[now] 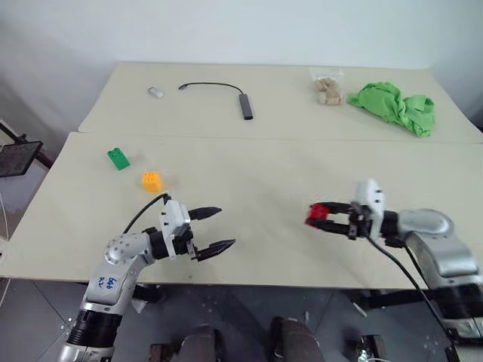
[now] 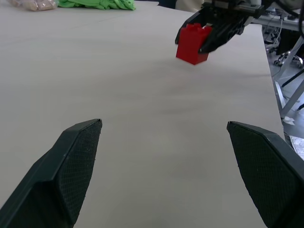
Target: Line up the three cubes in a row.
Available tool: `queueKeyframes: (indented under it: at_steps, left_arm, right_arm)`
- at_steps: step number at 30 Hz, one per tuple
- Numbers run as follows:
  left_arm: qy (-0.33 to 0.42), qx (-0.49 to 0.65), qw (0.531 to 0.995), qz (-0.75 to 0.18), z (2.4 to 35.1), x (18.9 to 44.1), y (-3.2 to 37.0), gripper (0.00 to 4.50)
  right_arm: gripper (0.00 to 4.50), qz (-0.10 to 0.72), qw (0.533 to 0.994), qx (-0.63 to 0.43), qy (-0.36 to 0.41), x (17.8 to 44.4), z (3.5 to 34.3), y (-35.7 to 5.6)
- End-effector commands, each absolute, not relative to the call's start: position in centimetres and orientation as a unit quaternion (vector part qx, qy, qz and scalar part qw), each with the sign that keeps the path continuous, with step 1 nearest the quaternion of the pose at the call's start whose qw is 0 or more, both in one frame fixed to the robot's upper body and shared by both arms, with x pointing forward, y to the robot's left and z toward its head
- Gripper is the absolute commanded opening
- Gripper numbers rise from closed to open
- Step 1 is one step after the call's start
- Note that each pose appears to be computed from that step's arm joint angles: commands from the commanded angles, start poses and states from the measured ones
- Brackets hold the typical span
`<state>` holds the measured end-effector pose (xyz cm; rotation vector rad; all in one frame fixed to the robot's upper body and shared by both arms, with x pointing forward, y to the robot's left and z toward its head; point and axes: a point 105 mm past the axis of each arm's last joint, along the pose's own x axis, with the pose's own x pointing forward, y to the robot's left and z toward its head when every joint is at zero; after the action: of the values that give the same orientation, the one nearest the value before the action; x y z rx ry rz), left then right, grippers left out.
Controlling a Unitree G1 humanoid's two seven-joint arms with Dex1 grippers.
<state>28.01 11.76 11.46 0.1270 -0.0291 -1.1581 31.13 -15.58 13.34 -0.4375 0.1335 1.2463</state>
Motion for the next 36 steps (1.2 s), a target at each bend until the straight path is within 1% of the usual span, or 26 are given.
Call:
queueKeyframes:
  at_steps: [1, 4, 8, 10, 14, 15, 17, 19, 21, 22, 24, 25, 26, 27, 29, 32, 34, 36]
  left_arm:
    - [-0.025, 0.066, 0.831, -0.552, 11.9, 27.9, 11.6, 4.5]
    - [-0.02, 0.063, 0.829, -0.555, 11.9, 27.7, 11.7, 4.5]
    - [-0.025, 0.062, 0.836, -0.545, 12.2, 27.8, 12.2, 4.5]
    - [-0.027, 0.061, 0.845, -0.531, 12.4, 28.0, 12.8, 4.5]
    - [-0.045, 0.061, 0.877, -0.474, 12.8, 28.3, 14.8, 4.5]
    - [-0.052, 0.053, 0.894, -0.441, 12.8, 28.3, 16.0, 4.5]
    - [-0.072, 0.037, 0.935, -0.345, 12.8, 28.1, 19.4, 4.5]
    - [-0.078, 0.028, 0.959, -0.272, 12.3, 27.4, 21.9, 4.5]
    - [-0.079, 0.019, 0.978, -0.191, 11.6, 26.3, 24.6, 4.5]
    - [-0.081, 0.012, 0.985, -0.152, 11.4, 25.7, 25.8, 4.5]
    - [-0.099, 0.009, 0.993, -0.069, 11.5, 24.6, 28.3, 4.5]
    - [-0.104, 0.0, 0.994, -0.031, 11.5, 24.1, 29.3, 4.5]
    - [-0.106, -0.007, 0.994, 0.008, 11.3, 23.7, 30.4, 4.5]
    - [-0.103, -0.016, 0.993, 0.048, 11.0, 23.4, 31.3, 4.5]
    - [-0.098, -0.021, 0.991, 0.087, 10.6, 23.2, 32.2, 4.5]
    - [-0.112, -0.05, 0.989, 0.088, 11.4, 24.5, 31.1, 4.5]
    - [-0.107, -0.055, 0.987, 0.102, 11.7, 26.0, 31.0, 4.5]
    - [-0.092, -0.045, 0.987, 0.121, 11.9, 28.2, 31.3, 4.5]
  right_arm:
    - [1.5, 0.595, 0.773, -0.214, 0.055, 32.1, 12.6, -15.0]
    - [1.5, 0.617, 0.754, -0.214, 0.064, 32.4, 11.6, -14.4]
    - [1.5, 0.621, 0.757, -0.196, 0.054, 32.9, 11.2, -14.1]
    - [2.23, 0.623, 0.754, -0.204, 0.044, 33.1, 11.3, -14.0]
    - [3.4, 0.62, 0.76, -0.194, 0.017, 33.4, 12.9, -14.1]
    - [3.81, 0.616, 0.761, -0.203, -0.004, 33.4, 13.6, -14.3]
    - [4.42, 0.612, 0.762, -0.206, -0.053, 32.7, 15.4, -14.9]
    - [4.47, 0.608, 0.764, -0.192, -0.098, 31.8, 16.7, -15.5]
    - [4.47, 0.597, 0.774, -0.179, -0.109, 31.3, 17.0, -16.1]
    - [4.47, 0.593, 0.778, -0.165, -0.123, 30.9, 17.3, -16.3]
    - [4.47, 0.572, 0.79, -0.121, -0.185, 30.3, 18.6, -16.7]
    - [4.47, 0.554, 0.802, -0.106, -0.196, 30.3, 18.8, -17.0]
    - [4.47, 0.543, 0.808, -0.098, -0.206, 30.1, 18.8, -17.0]
    - [4.47, 0.548, 0.805, -0.094, -0.205, 29.4, 18.0, -16.8]
    - [4.47, 0.559, 0.8, -0.085, -0.201, 28.5, 17.2, -16.5]
    - [4.47, 0.546, 0.81, -0.075, -0.201, 28.6, 16.9, -16.4]
    - [4.47, 0.546, 0.812, -0.072, -0.196, 28.6, 16.7, -16.2]
    - [4.47, 0.551, 0.809, -0.076, -0.187, 28.6, 16.4, -15.9]
